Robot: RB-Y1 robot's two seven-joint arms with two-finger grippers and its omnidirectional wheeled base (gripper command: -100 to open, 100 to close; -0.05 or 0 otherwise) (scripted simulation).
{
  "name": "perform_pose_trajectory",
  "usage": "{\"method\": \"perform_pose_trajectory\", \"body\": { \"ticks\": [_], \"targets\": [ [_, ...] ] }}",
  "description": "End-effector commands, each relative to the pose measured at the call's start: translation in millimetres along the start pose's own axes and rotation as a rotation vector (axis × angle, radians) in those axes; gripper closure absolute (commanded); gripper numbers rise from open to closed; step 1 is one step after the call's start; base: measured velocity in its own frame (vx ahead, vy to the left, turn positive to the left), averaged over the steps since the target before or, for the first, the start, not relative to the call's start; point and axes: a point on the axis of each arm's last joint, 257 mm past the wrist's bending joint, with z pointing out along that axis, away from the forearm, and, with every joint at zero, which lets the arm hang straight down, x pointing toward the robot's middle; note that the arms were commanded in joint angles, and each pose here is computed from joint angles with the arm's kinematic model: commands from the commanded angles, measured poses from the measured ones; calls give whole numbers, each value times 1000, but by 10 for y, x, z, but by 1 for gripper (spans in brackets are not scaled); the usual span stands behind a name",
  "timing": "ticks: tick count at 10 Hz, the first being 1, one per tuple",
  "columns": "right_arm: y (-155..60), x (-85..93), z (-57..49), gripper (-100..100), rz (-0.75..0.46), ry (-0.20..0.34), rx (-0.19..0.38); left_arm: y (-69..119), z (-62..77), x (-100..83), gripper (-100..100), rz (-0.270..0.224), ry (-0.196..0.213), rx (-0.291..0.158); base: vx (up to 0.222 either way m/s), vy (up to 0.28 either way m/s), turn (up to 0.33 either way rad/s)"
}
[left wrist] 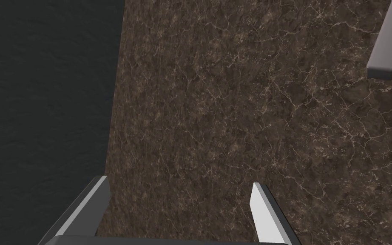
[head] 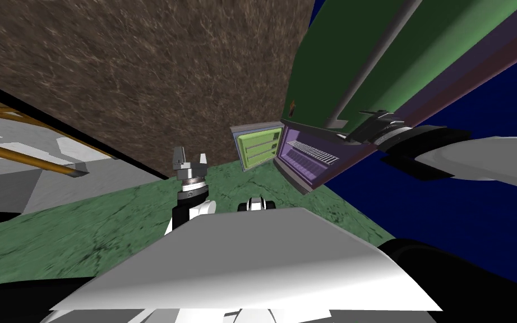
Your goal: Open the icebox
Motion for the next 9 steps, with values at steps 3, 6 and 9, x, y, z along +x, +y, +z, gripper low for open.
{"method": "perform_pose_trajectory", "body": {
  "ticks": [3, 6, 9],
  "targets": [
    [-63, -406, -38, 100, 8, -71, 12, 0, -1, -1, 0, 0, 0, 0, 182, 111, -407],
    [-63, -774, -83, 100, 15, -139, 12, 0, -1, -1, 0, 0, 0, 0, 216, 160, -369],
    [-76, -1033, -135, 100, 21, -186, 14, 0, -1, -1, 0, 0, 0, 0, 151, 145, -287]
  ]
}}
